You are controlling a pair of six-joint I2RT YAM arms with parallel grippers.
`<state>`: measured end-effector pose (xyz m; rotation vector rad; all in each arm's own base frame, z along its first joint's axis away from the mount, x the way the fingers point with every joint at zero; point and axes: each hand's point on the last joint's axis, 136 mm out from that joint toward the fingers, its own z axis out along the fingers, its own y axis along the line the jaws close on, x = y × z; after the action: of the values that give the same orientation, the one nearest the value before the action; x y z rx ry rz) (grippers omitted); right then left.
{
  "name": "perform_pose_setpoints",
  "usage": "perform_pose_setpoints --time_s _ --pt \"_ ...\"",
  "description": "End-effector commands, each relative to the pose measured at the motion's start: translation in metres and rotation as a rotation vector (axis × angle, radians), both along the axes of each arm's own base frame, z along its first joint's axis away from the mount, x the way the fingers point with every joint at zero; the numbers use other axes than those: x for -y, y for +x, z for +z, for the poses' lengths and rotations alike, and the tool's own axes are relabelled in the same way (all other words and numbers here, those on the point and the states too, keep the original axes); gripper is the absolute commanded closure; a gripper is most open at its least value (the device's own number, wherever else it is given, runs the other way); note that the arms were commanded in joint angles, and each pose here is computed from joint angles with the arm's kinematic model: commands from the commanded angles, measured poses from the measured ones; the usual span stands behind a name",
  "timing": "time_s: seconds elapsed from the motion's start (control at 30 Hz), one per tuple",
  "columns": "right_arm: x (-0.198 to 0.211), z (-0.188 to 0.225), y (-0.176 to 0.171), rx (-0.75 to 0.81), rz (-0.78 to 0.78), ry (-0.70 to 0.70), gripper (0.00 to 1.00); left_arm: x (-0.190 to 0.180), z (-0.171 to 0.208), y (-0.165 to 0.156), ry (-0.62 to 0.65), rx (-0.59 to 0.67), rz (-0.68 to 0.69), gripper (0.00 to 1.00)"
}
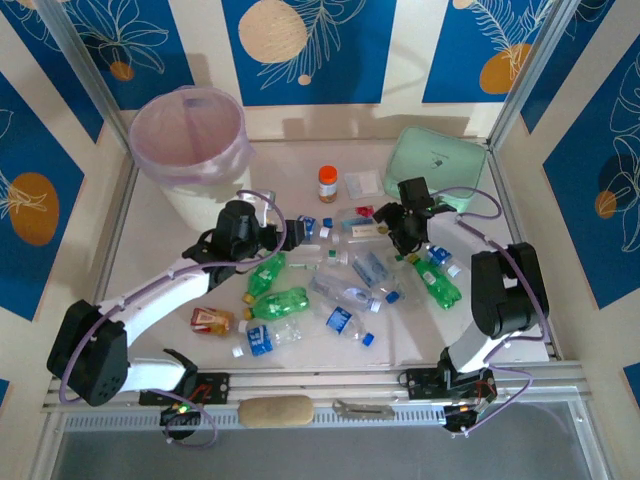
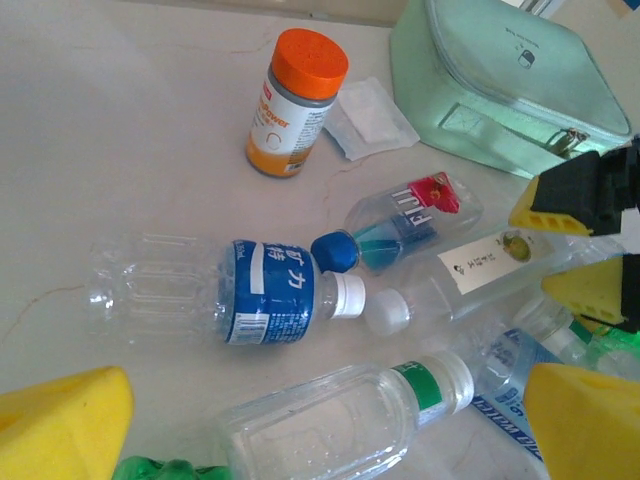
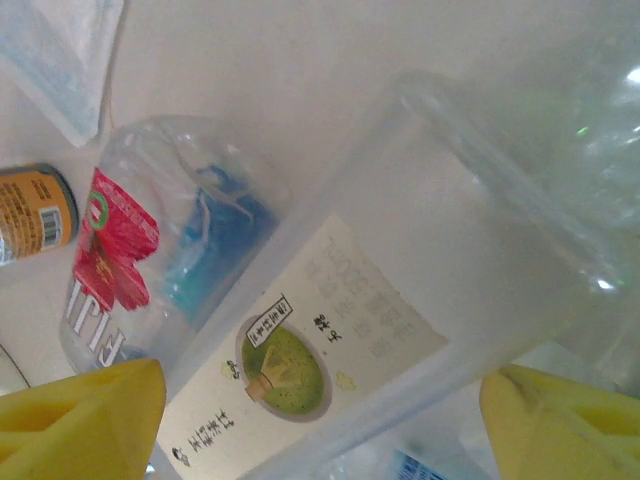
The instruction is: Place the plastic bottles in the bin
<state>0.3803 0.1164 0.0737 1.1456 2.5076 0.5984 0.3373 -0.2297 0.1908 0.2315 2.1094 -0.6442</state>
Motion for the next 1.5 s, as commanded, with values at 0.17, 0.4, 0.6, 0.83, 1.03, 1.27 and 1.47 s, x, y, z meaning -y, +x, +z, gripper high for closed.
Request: perform_pose_setpoints --time_s 0.17,0.4,0.6,0.83,1.03,1.27,1.47 --pt "-0.001 -0.016 0.012 -0.057 -0.053 -0.005 0.17 -0.011 -0.001 -0.002 0.064 0.061 0.013 0.0" --pt "-0.003 -0.027 0.019 -0.075 -0.062 -0.021 0.17 -0.016 -0.006 -0.003 0.083 0.066 0.025 0.0" --pt "-0.005 -0.035 0.024 -0.084 -0.069 -0.021 0.17 -0.016 -0.005 -0.003 0.086 0.071 0.027 0.0" --pt "-0.003 -0.034 0.026 -0.064 -0.066 -0.03 0.33 -0.018 -0.003 -0.003 0.086 0.075 0.033 0.0" --pt "-0.003 -0.021 0.028 -0.02 -0.063 -0.025 0.42 -0.019 0.001 -0.003 0.086 0.08 0.037 0.0" --pt "-0.003 0.015 0.033 0.101 -0.05 -0.007 0.5 -0.016 0.011 -0.005 0.069 0.09 0.022 0.0" --pt "-0.002 0.054 0.038 0.231 0.011 0.005 0.6 -0.002 0.03 -0.007 0.005 0.098 -0.037 0.0"
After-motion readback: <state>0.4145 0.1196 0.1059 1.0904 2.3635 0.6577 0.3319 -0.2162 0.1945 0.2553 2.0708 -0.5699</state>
